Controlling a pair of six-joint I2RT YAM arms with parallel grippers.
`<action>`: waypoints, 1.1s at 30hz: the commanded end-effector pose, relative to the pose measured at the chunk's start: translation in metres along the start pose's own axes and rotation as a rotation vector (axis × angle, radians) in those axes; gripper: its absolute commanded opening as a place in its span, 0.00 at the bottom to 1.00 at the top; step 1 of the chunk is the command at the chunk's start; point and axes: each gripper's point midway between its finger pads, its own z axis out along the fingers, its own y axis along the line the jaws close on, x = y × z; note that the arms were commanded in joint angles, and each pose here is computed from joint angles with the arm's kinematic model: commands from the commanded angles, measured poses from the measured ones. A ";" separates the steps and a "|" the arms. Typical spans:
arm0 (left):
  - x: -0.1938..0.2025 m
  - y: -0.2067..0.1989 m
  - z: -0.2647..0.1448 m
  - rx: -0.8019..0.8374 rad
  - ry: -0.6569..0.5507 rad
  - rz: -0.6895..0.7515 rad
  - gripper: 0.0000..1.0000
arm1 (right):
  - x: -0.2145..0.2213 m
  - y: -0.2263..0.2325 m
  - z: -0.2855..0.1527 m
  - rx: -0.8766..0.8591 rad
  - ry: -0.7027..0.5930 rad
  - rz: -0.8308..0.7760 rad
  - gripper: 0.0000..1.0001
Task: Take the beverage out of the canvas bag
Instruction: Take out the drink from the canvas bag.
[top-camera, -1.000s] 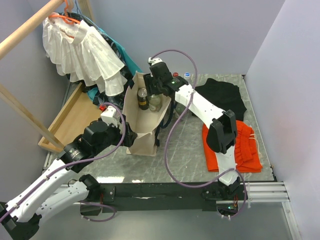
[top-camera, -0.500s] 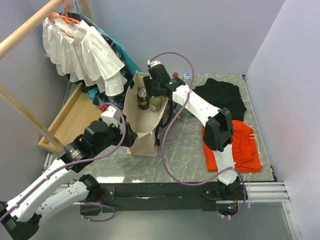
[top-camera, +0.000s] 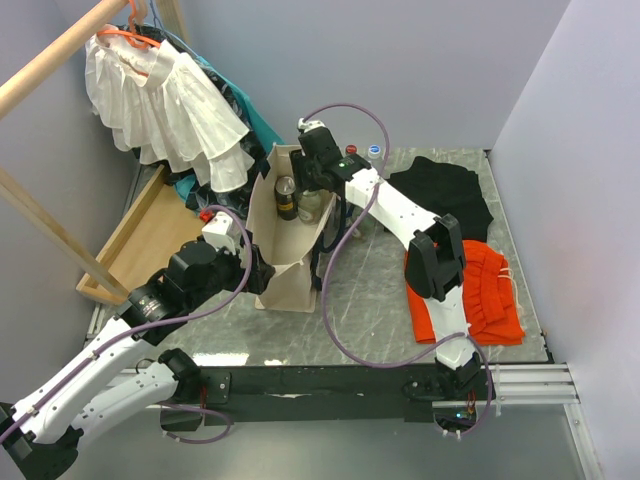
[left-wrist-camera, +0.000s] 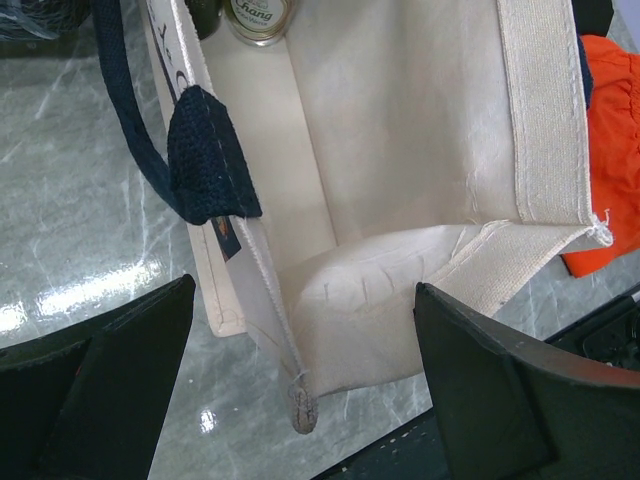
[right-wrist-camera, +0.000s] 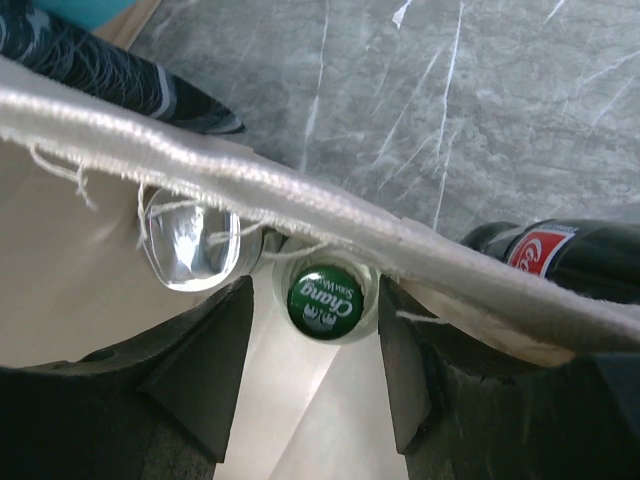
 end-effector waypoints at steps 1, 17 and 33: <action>-0.003 -0.001 -0.004 -0.001 -0.011 -0.002 0.96 | -0.022 -0.015 0.006 0.026 -0.053 0.043 0.60; -0.001 -0.002 -0.002 0.003 -0.003 0.004 0.96 | -0.009 -0.017 0.015 0.036 -0.013 0.026 0.56; 0.000 -0.003 -0.001 0.005 -0.001 0.005 0.96 | -0.007 -0.019 0.020 0.056 0.001 0.021 0.54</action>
